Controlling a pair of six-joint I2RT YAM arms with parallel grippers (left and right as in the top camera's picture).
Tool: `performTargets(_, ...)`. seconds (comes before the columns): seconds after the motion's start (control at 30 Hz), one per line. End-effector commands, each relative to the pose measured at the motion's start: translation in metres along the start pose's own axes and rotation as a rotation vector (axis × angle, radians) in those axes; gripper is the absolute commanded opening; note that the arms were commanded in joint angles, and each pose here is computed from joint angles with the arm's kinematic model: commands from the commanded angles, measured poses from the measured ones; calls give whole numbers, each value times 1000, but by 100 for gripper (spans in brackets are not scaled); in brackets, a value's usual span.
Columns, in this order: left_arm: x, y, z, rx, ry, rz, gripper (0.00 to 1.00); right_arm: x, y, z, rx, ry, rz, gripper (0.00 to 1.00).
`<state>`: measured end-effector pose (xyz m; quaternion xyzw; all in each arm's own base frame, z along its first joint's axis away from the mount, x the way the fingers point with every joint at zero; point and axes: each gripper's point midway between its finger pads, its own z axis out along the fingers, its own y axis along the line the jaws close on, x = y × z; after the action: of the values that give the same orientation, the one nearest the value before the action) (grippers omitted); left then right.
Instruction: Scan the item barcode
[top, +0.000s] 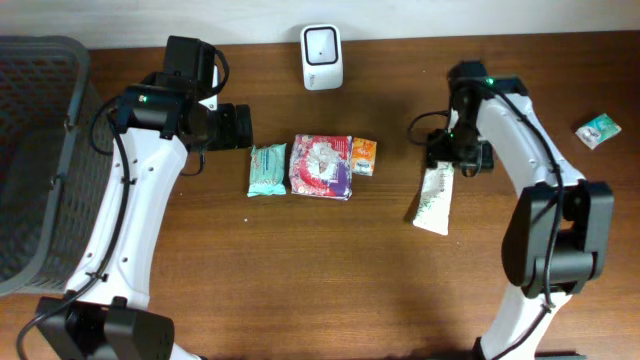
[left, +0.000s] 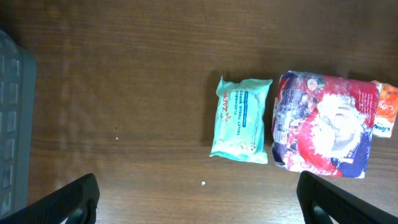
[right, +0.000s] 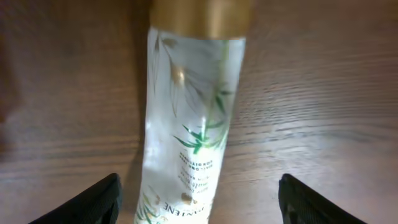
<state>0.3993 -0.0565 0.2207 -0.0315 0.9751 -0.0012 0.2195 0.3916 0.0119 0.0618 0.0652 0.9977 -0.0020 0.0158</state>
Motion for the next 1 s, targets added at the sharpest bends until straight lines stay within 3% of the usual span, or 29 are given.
performTargets(0.0,-2,1,-3,-8,-10,21,99,14,15,25,-111,29,-28,69)
performTargets(0.13,-2,1,-3,-8,-10,21,99,20,22,51,-158,15,0,39)
performTargets(0.2,-2,1,-3,-8,-10,21,99,16,27,49,-185,4,-1,9)
performTargets(0.23,-2,0,-3,-7,-10,21,99,11,32,44,-214,-11,-4,4)
performTargets(0.3,-2,1,-3,-8,-10,21,99,-9,46,22,-284,-60,-13,4)
performTargets(0.37,-2,1,-3,-8,-10,21,99,-65,75,-44,-394,-259,-65,4)
performTargets(0.4,-2,1,-3,-8,-10,21,99,-105,95,-86,-426,-446,-121,4)
performTargets(0.47,-2,1,-3,-8,-10,21,99,-143,130,-129,-479,-682,-207,4)
performTargets(0.53,-2,1,-3,-8,-10,21,99,-162,159,-149,-477,-833,-250,4)
performTargets(0.6,-2,1,-3,-8,-10,21,99,-177,189,-162,-531,-935,-183,4)
performTargets(0.8,-2,1,-3,-7,-10,21,99,-199,260,-179,-824,-1061,-1,4)
performTargets(0.97,-2,1,-3,-8,-10,21,99,-209,286,-114,-862,-848,153,4)
